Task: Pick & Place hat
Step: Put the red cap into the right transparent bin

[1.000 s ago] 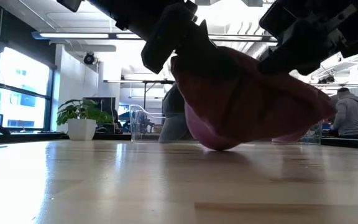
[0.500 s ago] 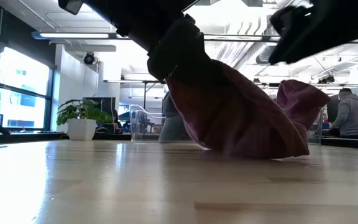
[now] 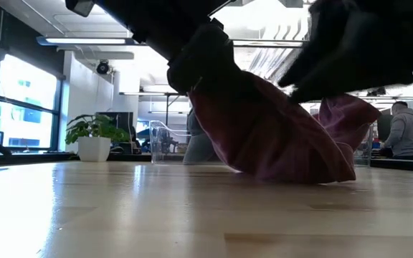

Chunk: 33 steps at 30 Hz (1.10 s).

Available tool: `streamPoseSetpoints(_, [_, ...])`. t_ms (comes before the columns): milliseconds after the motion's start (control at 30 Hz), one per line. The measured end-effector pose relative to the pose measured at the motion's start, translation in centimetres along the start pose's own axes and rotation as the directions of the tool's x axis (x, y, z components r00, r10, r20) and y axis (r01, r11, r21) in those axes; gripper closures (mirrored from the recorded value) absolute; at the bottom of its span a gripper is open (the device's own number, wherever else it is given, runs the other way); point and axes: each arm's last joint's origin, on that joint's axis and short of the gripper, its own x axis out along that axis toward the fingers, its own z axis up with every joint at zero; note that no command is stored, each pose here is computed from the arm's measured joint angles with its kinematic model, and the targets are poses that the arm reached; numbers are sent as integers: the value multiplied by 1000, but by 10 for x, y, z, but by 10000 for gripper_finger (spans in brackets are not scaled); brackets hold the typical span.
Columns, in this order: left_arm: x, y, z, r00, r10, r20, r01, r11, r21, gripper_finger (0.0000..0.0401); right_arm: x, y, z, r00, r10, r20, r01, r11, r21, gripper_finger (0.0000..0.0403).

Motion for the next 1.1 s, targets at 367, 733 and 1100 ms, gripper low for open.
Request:
streamPoseSetpoints(367, [0,0,-1,1000,-1,-10,2,1000,4,376,17,28,2,941,-330,73,336,939,-76,206])
streamPoseSetpoints(733, [0,0,-3,1000,-4,-29,4,1000,1,376,47,6,-23,918,-377,-124,379,925,-13,293])
streamPoseSetpoints(1100, [-2,-4,-8,996,-60,-70,66,994,87,376,27,5,-6,970,-8,-242,-15,996,-93,386])
